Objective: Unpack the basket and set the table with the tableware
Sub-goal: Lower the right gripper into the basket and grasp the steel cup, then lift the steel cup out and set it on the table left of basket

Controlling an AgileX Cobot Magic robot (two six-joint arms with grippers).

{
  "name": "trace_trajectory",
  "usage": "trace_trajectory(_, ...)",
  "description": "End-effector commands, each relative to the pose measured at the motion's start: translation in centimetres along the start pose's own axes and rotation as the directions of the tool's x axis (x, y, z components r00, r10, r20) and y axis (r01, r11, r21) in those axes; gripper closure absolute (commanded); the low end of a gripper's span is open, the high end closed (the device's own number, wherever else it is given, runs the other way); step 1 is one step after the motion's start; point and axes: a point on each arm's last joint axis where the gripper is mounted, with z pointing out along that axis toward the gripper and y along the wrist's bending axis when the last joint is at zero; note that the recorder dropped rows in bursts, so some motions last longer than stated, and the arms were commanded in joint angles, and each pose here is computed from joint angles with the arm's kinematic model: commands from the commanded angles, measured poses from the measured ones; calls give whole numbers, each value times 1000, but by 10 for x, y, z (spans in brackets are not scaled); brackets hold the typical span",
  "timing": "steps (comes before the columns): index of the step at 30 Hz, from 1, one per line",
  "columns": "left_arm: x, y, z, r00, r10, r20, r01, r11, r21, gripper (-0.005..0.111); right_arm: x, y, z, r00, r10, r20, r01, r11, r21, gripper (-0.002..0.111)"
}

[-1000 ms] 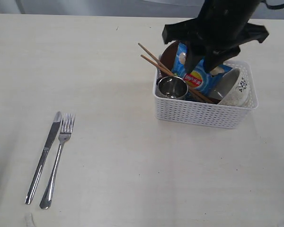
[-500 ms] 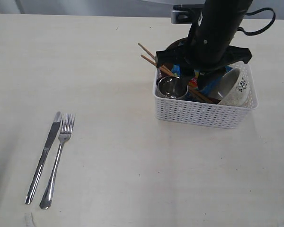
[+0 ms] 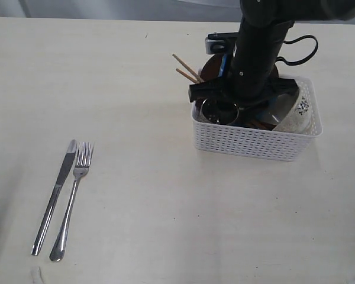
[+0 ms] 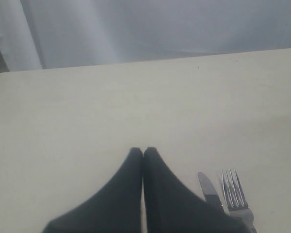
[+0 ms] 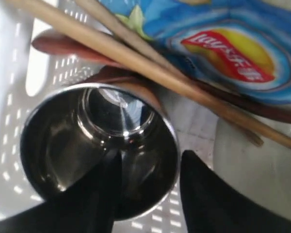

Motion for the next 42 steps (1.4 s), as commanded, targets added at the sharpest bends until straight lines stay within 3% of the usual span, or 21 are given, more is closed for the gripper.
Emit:
trace_trajectory(1, 0, 0, 0, 1000, -5, 8, 5, 1000, 6, 107, -3, -2, 2, 1000, 3, 22, -3, 1000, 0, 75)
trace_trajectory(7, 0, 0, 0, 1000, -5, 8, 5, 1000, 6, 107, -6, -1, -5, 999, -5, 39, 5, 1000, -6, 109)
trace_trajectory(18, 0, 0, 0, 1000, -5, 8, 5, 1000, 6, 107, -11, 1, -31, 999, -39, 32, 39, 999, 6, 109)
trace_trajectory(29, 0, 0, 0, 1000, -5, 8, 5, 1000, 6, 107, -20, 6, -103, 982, -70, 176, 75, 997, -23, 109)
trace_trajectory(36, 0, 0, 0, 1000, -5, 8, 5, 1000, 6, 107, -24, 45, -134, 948, -137, 286, 165, 983, -76, 109)
trace_trajectory(42, 0, 0, 0, 1000, -5, 8, 5, 1000, 6, 107, -44, 92, -114, 932, -207, 296, 243, 966, -90, 109)
